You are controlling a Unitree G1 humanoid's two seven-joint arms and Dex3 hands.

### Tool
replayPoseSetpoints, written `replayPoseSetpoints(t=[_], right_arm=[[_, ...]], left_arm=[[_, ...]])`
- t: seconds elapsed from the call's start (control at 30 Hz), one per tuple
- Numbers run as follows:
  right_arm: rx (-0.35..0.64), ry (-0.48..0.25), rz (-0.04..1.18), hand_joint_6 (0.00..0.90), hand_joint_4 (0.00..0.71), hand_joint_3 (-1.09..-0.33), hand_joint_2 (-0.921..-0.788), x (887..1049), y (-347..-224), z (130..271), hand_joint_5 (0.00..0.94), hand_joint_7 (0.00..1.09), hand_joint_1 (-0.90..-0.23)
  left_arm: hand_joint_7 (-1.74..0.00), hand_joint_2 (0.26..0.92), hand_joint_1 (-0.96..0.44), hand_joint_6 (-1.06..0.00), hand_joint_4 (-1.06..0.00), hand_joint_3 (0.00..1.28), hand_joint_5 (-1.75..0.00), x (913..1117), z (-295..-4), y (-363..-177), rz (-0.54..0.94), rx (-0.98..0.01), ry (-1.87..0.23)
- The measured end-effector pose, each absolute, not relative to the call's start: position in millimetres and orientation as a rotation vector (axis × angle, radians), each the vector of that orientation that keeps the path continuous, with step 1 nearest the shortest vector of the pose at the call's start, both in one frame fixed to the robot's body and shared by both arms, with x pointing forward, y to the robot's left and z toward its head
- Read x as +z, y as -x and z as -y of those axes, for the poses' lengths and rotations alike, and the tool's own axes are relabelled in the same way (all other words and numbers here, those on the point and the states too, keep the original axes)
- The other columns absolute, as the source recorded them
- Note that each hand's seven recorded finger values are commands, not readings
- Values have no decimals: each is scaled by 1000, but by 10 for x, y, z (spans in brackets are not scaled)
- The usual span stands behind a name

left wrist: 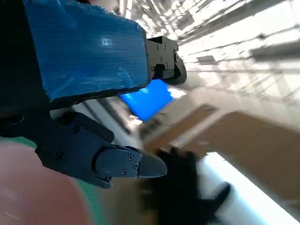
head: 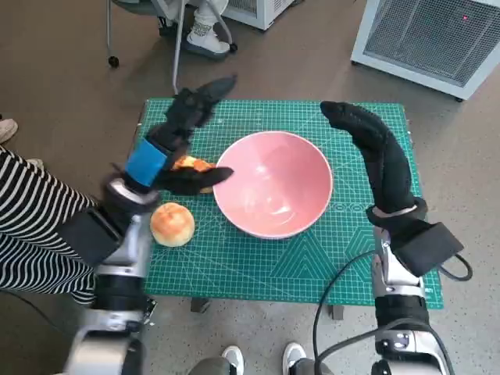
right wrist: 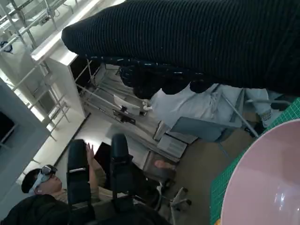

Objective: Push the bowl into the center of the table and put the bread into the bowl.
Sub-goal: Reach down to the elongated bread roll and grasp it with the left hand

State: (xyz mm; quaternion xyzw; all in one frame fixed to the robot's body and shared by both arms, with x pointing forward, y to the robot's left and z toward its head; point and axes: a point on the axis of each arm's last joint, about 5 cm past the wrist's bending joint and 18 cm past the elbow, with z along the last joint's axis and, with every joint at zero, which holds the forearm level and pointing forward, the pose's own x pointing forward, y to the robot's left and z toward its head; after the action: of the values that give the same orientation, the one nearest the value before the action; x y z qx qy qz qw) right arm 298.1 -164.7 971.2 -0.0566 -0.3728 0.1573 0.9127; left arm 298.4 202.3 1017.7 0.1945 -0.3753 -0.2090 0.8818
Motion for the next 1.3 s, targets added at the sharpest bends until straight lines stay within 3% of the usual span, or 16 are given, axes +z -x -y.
replayPoseSetpoints(t=[0.23, 0.6, 1.3], right_arm=[[313, 112, 765, -1, 172, -781, -921, 9700, -2976, 1649, 6, 561, -822], [307, 105, 762, -1, 165, -780, -921, 9693, -2977, 1651, 1, 563, -816], [290, 64, 750, -1, 162, -763, -921, 9665, -2980, 1681, 1, 552, -823]], left_arm=[[-397, 839, -419, -22, -135, 49, -14, 10429, -2392, -3041, 666, -362, -675], [-81, 765, -235, -211, -108, 1, 0, 10593, -2637, -3113, 402, -381, -897], [-12, 774, -99, -230, -73, 10, 0, 10320, -2585, -3374, 36, -440, -1087]])
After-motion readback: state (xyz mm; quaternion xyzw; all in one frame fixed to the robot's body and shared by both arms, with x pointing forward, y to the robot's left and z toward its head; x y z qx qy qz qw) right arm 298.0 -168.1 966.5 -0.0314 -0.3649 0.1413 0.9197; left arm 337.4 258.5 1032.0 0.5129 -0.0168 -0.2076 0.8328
